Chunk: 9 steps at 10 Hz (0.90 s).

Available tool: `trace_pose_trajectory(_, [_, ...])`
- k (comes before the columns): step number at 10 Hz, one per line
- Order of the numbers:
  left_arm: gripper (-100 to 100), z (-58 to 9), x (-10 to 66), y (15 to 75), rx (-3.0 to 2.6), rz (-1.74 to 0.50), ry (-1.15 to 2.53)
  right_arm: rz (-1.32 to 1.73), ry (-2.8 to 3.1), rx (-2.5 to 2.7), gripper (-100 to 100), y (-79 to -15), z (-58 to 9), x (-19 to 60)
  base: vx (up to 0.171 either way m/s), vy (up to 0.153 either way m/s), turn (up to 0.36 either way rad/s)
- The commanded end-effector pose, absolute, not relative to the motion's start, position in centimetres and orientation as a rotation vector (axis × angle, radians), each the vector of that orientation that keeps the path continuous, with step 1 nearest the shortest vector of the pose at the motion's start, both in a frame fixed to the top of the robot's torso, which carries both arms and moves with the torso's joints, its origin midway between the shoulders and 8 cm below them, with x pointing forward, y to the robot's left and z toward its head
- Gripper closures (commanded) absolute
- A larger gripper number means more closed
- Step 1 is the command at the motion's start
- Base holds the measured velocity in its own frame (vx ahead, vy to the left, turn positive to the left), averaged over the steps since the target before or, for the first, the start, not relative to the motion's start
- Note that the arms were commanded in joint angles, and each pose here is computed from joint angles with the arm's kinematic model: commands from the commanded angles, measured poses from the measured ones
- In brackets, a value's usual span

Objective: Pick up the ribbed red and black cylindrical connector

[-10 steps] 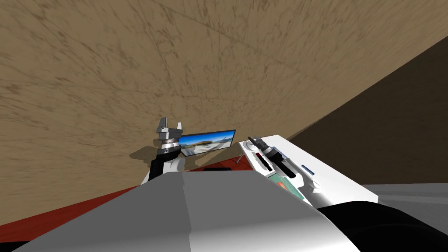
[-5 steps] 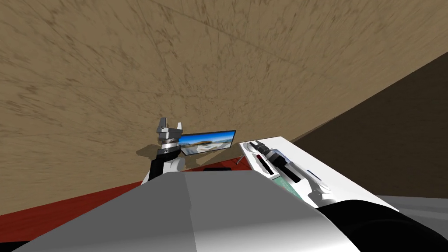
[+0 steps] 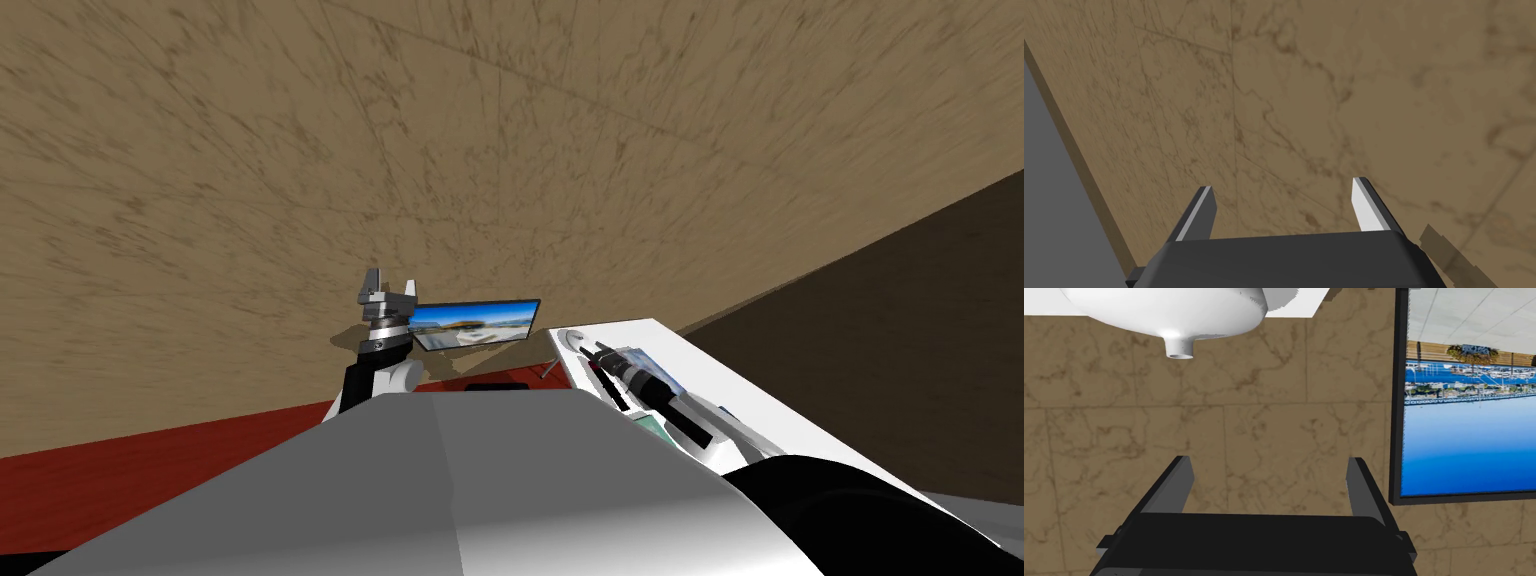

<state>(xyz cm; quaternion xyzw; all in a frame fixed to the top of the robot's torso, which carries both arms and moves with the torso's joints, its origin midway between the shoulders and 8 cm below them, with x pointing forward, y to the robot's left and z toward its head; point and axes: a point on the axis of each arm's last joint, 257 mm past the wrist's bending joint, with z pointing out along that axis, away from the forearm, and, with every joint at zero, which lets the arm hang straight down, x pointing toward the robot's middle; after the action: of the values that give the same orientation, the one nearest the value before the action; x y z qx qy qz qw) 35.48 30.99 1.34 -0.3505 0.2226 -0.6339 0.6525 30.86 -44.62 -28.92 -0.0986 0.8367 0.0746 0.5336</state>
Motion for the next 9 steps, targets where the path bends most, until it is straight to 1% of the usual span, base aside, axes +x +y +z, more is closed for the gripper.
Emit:
trace_pose_trajectory(1, [0,1.3,35.5,31.0,-0.795,-1.439,0.505,0.124,2.068,-0.249,-100,-46.0,-31.4,28.9,-0.004,-0.03,0.06])
trace_pose_trajectory(2, [0,1.3,35.5,31.0,-0.795,-1.439,0.505,0.124,2.068,-0.249,-100,-46.0,-31.4,28.9,-0.003,-0.021,0.041])
trace_pose_trajectory(5, [0,1.3,35.5,31.0,-0.795,-1.439,0.505,0.009,2.233,-0.301,-100,-49.5,-35.7,23.3,-0.001,-0.029,0.097])
trace_pose_trajectory(9, [0,1.3,35.5,31.0,-0.795,-1.439,0.505,-0.085,2.39,-0.369,-100,-52.4,-39.1,17.2,0.001,-0.019,0.081])
